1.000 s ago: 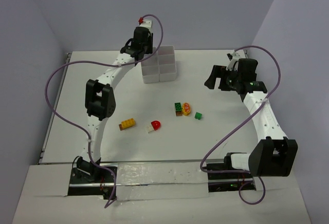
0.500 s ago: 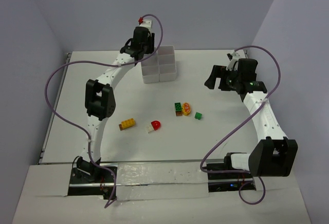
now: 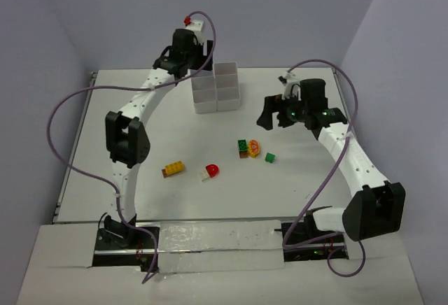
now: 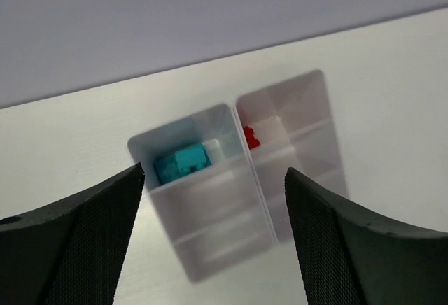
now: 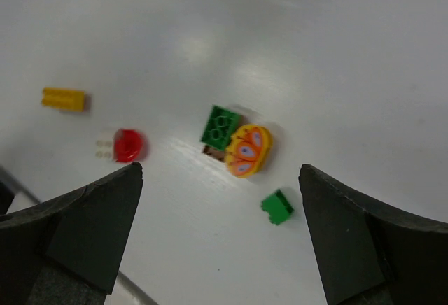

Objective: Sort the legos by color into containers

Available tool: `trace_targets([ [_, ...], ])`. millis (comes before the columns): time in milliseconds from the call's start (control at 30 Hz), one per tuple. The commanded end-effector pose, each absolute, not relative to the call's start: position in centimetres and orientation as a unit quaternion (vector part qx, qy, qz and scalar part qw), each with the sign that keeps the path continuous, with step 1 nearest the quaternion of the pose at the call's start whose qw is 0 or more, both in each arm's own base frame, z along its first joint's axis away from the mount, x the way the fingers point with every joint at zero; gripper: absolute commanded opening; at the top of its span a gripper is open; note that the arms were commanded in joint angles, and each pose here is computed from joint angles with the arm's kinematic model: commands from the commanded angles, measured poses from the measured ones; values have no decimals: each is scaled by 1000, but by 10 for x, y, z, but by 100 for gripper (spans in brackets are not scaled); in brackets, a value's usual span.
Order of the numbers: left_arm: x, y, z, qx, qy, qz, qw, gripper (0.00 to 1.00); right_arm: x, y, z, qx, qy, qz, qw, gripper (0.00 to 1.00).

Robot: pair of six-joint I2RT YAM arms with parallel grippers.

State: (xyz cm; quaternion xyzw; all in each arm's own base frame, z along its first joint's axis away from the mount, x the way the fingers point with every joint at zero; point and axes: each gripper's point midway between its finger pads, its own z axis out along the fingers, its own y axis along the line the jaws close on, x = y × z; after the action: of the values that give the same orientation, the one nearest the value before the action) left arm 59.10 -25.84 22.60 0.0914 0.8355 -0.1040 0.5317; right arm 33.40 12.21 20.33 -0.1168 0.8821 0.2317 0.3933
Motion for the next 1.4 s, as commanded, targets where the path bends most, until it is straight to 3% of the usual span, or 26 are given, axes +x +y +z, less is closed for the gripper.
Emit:
trace_targets([
  [0, 514, -229, 395, 148, 748, -240, 601, 92, 309, 181, 215, -289, 826, 304, 377, 99],
  [67, 484, -223, 368, 185, 756, -301, 551, 96, 291, 204, 211, -372, 792, 322, 360, 99],
  [167, 453, -222, 346, 226, 762, -317, 517, 99, 271, 234, 191, -500, 734, 316, 333, 99],
  [300, 417, -216, 335, 230, 755, -375, 487, 99, 260, 264, 181, -605, 666, 318, 300, 98],
  [533, 397, -205, 339, 240, 747, -399, 474, 99, 245, 294, 129, -713, 602, 284, 219, 98],
  [733, 403, -195, 337, 221, 753, -401, 474, 99, 243, 315, 85, -741, 591, 260, 183, 100],
  [1367, 407, -183, 338, 211, 747, -394, 491, 99, 245, 336, 32, -782, 576, 193, 141, 100],
])
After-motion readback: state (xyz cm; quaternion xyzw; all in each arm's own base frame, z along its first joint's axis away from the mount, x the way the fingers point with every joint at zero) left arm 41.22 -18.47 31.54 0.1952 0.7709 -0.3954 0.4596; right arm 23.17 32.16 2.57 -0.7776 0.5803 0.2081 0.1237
